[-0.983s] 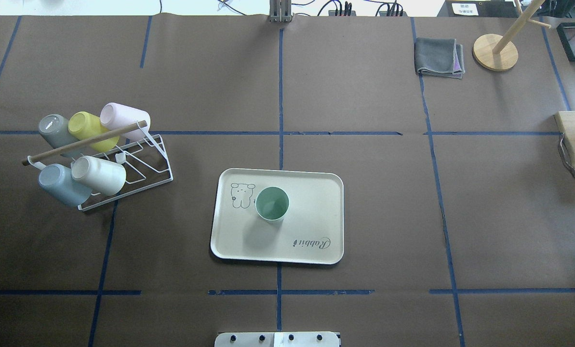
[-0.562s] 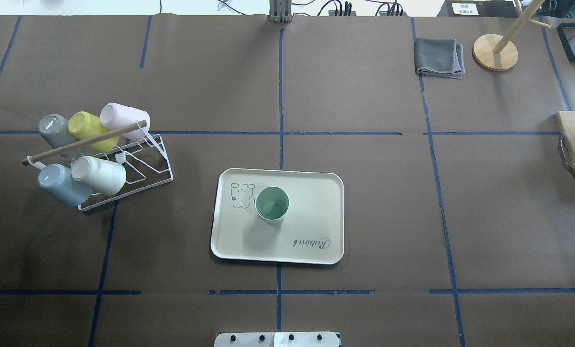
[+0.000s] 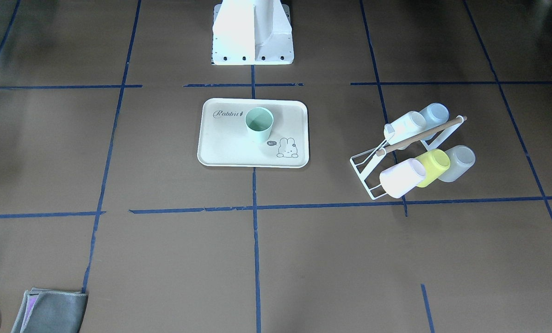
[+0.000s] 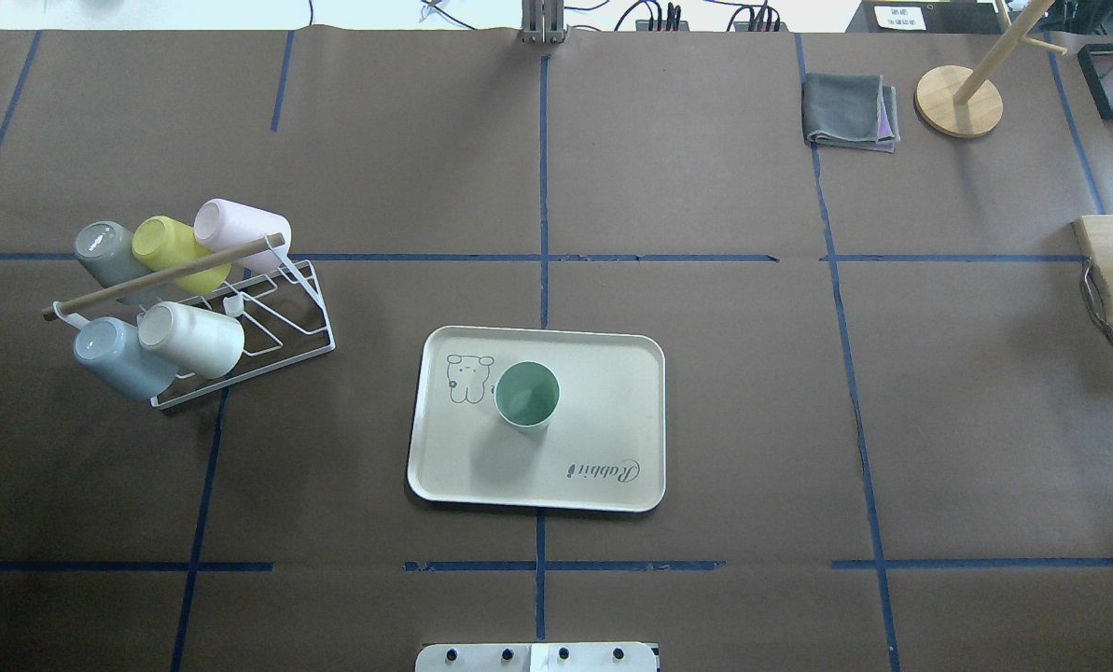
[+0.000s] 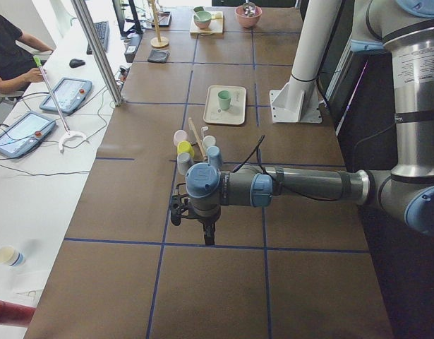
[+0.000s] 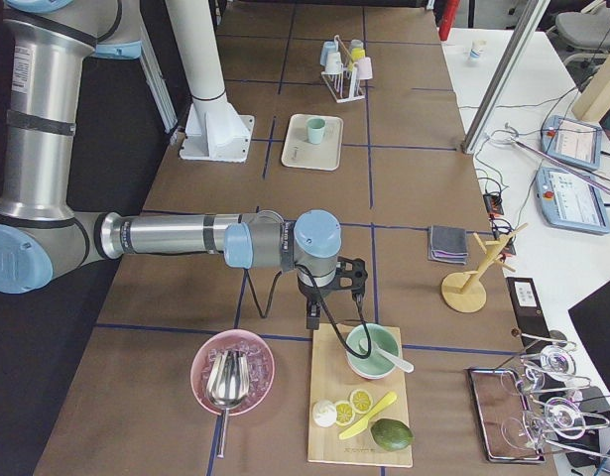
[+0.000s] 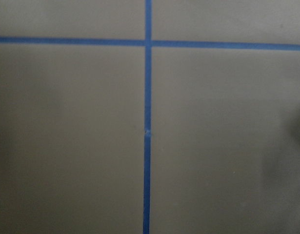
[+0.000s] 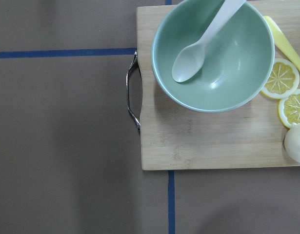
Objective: Pick up and place green cup on tray
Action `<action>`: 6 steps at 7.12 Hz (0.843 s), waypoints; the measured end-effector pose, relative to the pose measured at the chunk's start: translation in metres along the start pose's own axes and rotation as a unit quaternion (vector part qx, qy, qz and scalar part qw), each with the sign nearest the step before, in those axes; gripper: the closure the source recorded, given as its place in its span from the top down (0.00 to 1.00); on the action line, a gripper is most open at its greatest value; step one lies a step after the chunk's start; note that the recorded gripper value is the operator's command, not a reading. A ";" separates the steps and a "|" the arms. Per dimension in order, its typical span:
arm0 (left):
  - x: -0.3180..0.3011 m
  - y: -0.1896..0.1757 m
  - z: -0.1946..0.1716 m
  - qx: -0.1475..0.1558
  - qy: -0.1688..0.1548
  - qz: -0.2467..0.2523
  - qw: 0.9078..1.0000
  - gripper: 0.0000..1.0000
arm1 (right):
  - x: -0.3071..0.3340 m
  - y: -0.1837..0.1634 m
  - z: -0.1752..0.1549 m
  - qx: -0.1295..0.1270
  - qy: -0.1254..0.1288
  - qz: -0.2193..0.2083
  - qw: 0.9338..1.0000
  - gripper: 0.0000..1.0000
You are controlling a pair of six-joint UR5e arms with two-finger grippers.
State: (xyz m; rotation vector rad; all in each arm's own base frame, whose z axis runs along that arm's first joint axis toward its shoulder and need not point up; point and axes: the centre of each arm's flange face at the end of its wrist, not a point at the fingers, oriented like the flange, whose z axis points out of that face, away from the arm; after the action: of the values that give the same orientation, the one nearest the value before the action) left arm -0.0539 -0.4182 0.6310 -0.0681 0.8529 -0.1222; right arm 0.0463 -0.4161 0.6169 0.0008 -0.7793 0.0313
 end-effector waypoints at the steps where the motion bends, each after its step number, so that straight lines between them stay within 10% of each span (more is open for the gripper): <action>1: -0.005 0.002 -0.006 0.000 0.001 -0.018 1.000 1.00 | 0.000 0.000 0.000 0.000 0.001 0.000 1.000 1.00; 6: -0.004 0.006 -0.016 0.009 -0.014 0.006 1.000 1.00 | 0.004 0.000 0.002 -0.003 0.004 -0.006 1.000 1.00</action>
State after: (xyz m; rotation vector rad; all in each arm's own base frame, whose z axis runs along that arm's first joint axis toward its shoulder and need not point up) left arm -0.0677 -0.4115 0.6227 -0.0484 0.8235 -0.1169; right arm 0.0471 -0.4160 0.6211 -0.0002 -0.7714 0.0177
